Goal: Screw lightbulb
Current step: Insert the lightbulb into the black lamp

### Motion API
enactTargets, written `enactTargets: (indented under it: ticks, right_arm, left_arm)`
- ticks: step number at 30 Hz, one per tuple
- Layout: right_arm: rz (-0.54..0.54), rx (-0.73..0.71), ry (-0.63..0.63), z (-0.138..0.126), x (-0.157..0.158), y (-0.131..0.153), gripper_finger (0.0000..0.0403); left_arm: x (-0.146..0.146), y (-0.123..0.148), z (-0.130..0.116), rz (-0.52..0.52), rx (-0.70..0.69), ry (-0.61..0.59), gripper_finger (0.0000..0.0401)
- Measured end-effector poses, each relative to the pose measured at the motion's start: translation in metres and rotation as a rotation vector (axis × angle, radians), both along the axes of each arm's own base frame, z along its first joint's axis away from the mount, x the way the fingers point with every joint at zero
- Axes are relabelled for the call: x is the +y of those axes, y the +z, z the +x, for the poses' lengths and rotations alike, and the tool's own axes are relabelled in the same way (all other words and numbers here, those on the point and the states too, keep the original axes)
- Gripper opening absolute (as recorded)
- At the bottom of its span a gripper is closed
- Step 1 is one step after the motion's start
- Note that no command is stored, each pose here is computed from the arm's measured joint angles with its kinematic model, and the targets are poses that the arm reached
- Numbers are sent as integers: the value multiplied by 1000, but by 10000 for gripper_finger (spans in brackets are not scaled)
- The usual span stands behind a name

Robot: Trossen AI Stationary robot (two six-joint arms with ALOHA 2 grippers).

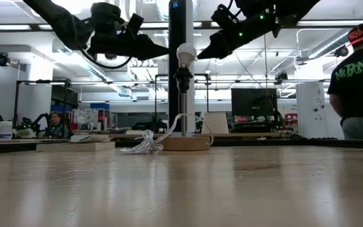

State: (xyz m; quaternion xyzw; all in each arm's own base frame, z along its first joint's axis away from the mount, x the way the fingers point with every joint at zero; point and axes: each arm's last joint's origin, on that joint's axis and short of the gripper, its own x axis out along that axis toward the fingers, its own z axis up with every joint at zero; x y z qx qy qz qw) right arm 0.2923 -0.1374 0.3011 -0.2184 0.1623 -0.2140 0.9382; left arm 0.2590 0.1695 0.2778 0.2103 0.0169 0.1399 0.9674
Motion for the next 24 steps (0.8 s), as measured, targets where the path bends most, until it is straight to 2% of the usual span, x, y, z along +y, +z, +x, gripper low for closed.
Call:
enactTargets:
  ticks: [3, 9, 24]
  right_arm:
    - [-13, -16, 0, 2, -4, -1, 1]
    - [-16, -53, 99, 6, -1, 0, 1]
    - [8, -45, 110, 8, 4, -1, 0]
  left_arm:
    - [1, 1, 1, 2, -3, 5, 0]
    - [1, 3, 1, 8, -9, 4, 0]
    - [-1, 3, 2, 5, -6, -49, 0]
